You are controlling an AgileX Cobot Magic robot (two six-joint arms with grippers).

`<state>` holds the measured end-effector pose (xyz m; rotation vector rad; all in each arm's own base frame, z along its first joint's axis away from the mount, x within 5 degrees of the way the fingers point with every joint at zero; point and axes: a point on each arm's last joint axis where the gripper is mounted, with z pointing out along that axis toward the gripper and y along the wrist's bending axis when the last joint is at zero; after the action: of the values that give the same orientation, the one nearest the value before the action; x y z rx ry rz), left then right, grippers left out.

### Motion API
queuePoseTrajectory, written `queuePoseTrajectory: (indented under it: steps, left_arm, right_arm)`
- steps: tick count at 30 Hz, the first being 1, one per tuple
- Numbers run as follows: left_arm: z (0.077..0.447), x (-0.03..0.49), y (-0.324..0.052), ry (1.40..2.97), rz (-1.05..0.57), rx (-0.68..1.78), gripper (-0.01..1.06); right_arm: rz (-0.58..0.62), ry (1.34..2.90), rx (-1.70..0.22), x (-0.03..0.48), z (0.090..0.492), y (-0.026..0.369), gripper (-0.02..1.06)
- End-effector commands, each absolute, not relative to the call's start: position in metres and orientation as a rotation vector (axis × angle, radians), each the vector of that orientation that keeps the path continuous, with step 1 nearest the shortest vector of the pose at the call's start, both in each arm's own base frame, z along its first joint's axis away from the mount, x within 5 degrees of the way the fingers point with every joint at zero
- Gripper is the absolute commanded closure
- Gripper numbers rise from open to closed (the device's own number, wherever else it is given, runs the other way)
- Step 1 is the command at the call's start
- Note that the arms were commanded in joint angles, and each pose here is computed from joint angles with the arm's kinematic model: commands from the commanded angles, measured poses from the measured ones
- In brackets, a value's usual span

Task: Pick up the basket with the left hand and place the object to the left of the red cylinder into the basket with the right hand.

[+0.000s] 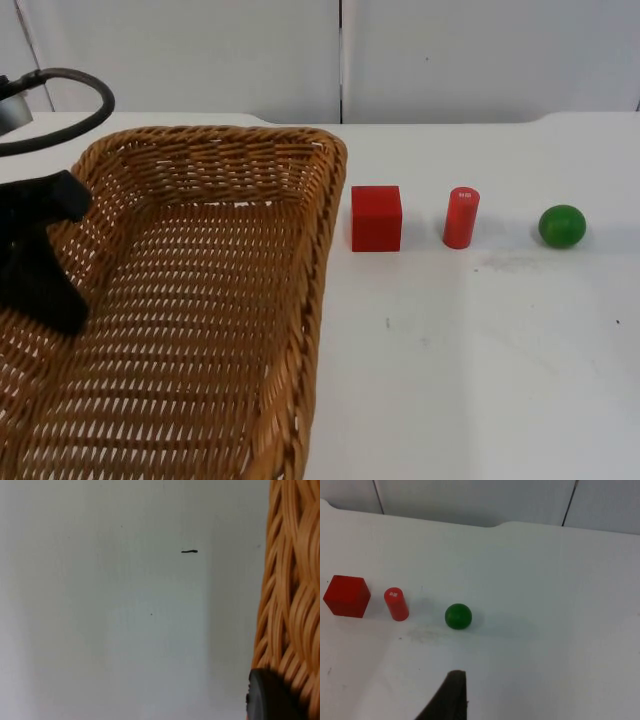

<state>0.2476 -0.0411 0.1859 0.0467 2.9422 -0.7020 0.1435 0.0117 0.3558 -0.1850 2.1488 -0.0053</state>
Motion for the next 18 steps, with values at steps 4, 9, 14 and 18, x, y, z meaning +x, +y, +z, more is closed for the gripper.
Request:
queuePoseTrajectory:
  steps: [4,9,14,18]
  left_arm:
    - [0.19,0.247,-0.042,2.928,-0.715,0.027,1.05]
    - [0.19,0.248,-0.041,2.922,-0.706,0.02,1.05]
    - [0.19,0.248,-0.042,2.922,-0.709,0.017,1.05]
    - [0.19,0.248,-0.042,2.922,-0.709,0.017,1.05]
  right_arm:
    - [-0.002,2.146,-0.188,0.143,0.356,0.012,-0.01]
    - [-0.014,2.144,-0.211,0.146,0.355,0.012,-0.01]
    - [0.013,2.196,-0.204,0.171,0.344,0.015,-0.01]
    - [0.014,2.243,-0.208,0.191,0.341,0.017,-0.01]
